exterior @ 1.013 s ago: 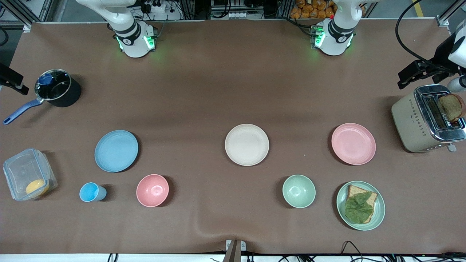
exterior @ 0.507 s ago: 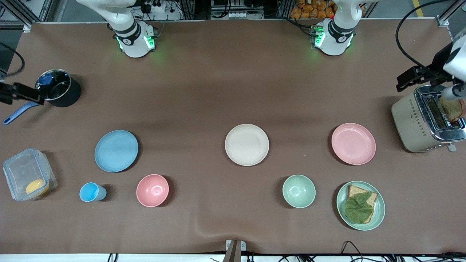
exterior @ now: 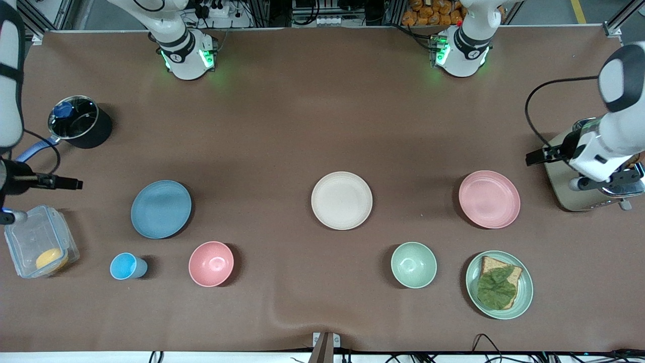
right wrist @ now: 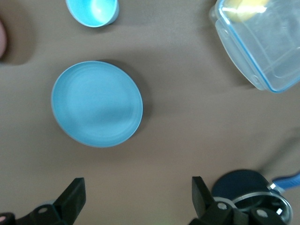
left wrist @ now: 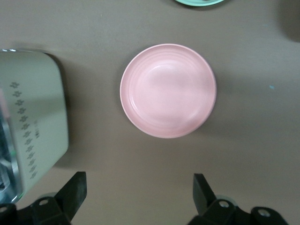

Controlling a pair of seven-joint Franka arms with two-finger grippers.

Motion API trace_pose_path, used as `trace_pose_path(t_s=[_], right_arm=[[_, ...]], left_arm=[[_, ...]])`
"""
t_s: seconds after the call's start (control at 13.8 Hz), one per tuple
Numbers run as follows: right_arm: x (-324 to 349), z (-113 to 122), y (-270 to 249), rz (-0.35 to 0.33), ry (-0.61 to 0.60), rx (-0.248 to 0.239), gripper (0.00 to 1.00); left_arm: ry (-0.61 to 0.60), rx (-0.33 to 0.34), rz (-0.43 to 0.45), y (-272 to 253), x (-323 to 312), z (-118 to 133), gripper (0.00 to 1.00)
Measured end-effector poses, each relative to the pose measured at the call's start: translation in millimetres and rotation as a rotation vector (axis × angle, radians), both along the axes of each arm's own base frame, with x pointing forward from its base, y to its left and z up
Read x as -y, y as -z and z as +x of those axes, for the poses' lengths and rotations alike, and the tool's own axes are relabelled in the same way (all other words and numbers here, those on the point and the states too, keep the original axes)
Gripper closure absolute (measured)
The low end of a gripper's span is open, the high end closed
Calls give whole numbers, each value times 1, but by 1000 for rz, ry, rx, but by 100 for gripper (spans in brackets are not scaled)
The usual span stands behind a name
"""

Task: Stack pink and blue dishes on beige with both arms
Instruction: 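Reach the right gripper to the blue plate while the left gripper reaches the pink plate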

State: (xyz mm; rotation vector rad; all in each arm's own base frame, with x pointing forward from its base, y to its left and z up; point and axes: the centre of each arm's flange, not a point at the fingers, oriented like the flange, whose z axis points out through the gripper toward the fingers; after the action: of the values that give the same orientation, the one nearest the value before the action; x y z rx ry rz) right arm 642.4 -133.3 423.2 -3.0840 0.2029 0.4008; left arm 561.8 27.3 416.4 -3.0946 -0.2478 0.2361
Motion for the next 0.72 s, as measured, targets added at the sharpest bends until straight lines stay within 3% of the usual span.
trace_pose_path(t_s=[0.29,0.51,0.72], right_arm=[[-12,9,101,0,-21,-1,0],[-29,-13,175,-5,-40,19,0],[-35,-28,207,-14,-45,52,0]], left_arm=[[-42,64,3,94,-29,-29,0],[-85,82,11,156,-70,-40,0],[-107,71,-10,197,-86,-41,0]])
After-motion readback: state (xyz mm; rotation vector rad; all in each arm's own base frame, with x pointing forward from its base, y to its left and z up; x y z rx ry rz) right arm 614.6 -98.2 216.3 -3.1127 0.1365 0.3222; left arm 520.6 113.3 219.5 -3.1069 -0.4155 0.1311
